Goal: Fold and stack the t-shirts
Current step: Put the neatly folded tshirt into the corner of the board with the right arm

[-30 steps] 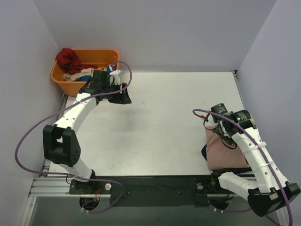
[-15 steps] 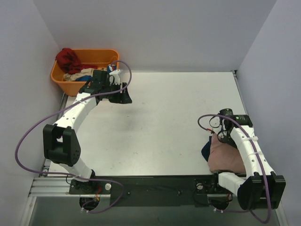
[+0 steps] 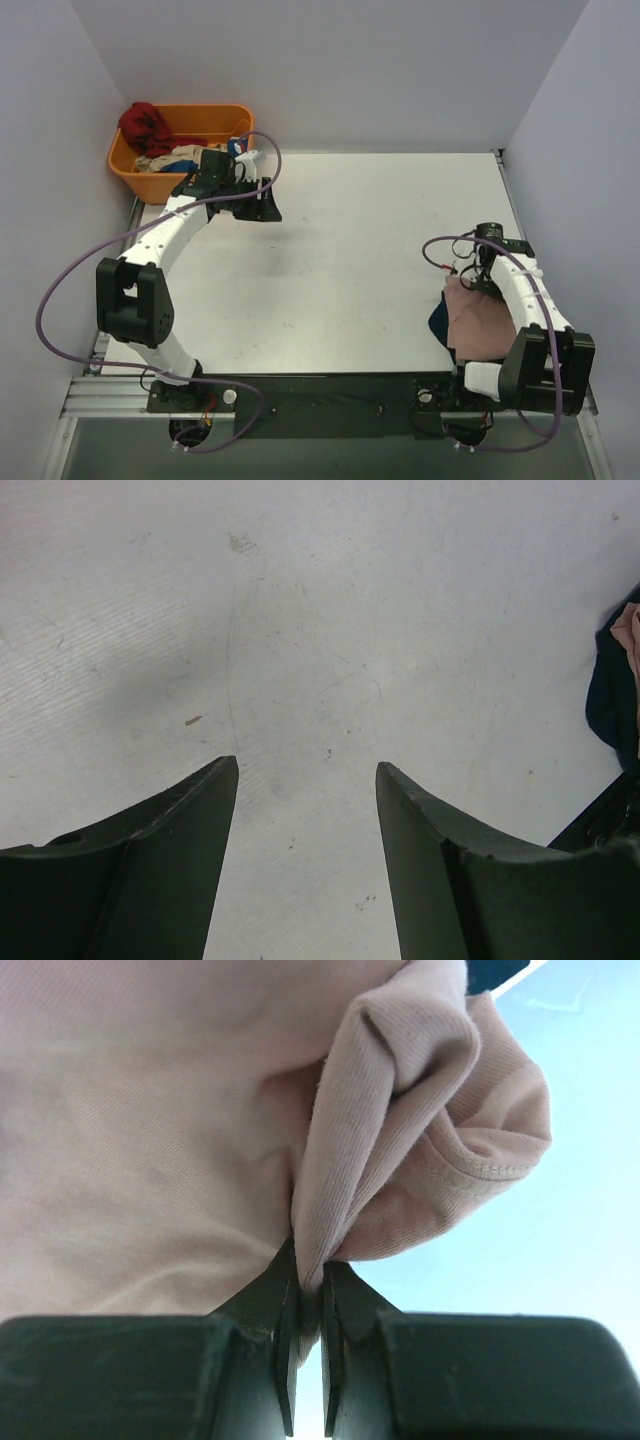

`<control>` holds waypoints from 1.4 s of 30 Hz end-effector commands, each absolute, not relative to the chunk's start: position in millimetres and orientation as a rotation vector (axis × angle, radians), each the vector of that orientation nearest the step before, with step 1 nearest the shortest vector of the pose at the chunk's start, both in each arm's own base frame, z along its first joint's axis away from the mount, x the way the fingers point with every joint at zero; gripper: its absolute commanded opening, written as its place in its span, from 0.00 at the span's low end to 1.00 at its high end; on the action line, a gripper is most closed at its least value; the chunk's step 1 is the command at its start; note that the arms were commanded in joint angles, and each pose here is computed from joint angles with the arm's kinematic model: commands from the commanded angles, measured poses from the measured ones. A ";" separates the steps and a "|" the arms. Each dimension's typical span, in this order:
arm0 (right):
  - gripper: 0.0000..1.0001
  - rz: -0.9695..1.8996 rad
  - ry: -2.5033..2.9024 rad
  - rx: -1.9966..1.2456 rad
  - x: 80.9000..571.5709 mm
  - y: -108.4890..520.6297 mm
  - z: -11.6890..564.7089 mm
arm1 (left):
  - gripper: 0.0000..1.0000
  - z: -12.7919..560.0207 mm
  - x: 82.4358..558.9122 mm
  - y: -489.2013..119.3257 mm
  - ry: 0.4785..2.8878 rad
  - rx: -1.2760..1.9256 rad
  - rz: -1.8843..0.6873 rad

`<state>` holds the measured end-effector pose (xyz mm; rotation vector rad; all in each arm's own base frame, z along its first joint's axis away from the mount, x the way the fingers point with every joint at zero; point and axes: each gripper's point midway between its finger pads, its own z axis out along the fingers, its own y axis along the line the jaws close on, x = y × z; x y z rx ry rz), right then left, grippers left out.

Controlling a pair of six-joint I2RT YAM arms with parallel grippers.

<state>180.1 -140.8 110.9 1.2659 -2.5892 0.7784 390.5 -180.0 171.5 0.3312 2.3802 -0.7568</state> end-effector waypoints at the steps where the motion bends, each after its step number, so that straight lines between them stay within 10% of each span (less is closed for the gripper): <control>1: 0.00 0.829 -2.579 1.261 197.2 -150.9 111.0 | 0.68 184.2 400.5 -180.6 2.328 0.354 -0.761; 4: 0.10 0.815 -2.585 1.211 194.3 -153.0 101.4 | 0.68 183.0 400.5 -179.7 2.331 0.356 -0.753; 10: 0.75 1.154 -2.622 0.842 191.4 -197.4 111.3 | 0.68 186.2 401.3 -176.8 2.324 0.376 -0.734; 14: 0.84 1.390 -2.813 0.504 225.6 -211.9 155.3 | 0.68 183.0 402.2 -173.4 2.335 0.375 -0.719; 22: 0.80 1.149 -3.311 0.242 284.0 -151.4 182.3 | 0.69 200.1 406.5 -158.3 2.319 0.404 -0.622; 30: 0.78 0.327 -3.721 -0.063 279.5 -47.7 159.4 | 0.69 205.2 377.4 -140.0 2.346 0.540 -0.518; 36: 0.40 0.080 -3.584 -0.517 243.2 -24.0 113.4 | 0.69 188.3 337.8 -123.8 2.377 0.601 -0.472; 42: 0.49 -0.090 -3.497 -0.574 236.6 2.6 79.5 | 0.69 178.8 317.2 -110.4 2.400 0.594 -0.426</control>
